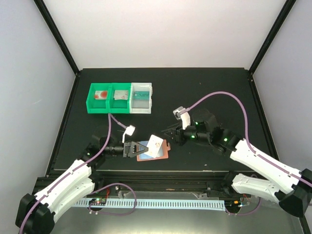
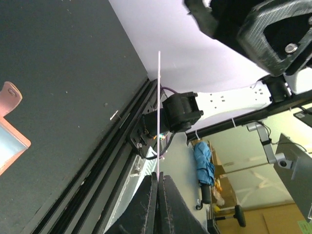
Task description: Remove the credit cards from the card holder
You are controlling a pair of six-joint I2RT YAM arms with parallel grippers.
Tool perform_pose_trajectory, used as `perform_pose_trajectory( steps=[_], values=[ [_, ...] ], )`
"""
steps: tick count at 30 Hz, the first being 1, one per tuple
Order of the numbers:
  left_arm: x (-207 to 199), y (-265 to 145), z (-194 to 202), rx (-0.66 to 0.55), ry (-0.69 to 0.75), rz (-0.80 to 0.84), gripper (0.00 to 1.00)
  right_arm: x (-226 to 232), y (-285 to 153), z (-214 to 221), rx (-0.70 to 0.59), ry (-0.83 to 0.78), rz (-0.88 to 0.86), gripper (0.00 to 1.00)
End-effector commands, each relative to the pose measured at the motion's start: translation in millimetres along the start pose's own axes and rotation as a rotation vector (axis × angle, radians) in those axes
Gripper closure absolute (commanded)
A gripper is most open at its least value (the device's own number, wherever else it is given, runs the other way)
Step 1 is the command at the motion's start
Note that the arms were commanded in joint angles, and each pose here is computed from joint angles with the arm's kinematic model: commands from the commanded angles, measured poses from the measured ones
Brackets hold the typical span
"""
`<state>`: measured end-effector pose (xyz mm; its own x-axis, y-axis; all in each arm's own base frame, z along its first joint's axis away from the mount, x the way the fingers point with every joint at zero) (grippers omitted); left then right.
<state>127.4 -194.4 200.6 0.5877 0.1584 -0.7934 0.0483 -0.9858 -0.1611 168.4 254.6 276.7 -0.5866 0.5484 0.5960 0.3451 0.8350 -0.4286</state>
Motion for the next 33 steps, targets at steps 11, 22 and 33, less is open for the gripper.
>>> perform_pose_trajectory(
  steps=[11, 22, 33],
  values=[
    [-14, 4, 4, 0.069, 0.065, 0.117, 0.99, 15, 44, 30, 0.284, 0.023, -0.262, 0.68],
    [-36, -11, -22, -0.127, 0.058, 0.056, 0.33, 19, 32, 17, 0.175, 0.058, -0.269, 0.99],
    [-52, -37, -56, -0.427, 0.019, -0.024, 0.21, 14, 20, -26, -0.182, 0.434, -0.310, 0.99]
  ],
)
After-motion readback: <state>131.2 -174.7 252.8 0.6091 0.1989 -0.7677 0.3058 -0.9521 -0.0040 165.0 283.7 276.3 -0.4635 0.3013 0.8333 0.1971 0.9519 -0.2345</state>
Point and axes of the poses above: each gripper's point midway between its finger pads, its own y axis out along the fingers, its own x axis along the line the jaws close on, z = x × y, the point moved 4 cm from there along -y, back along the fingers, and after that the axes turned 8 degrees about y, right-handed, at the moved point
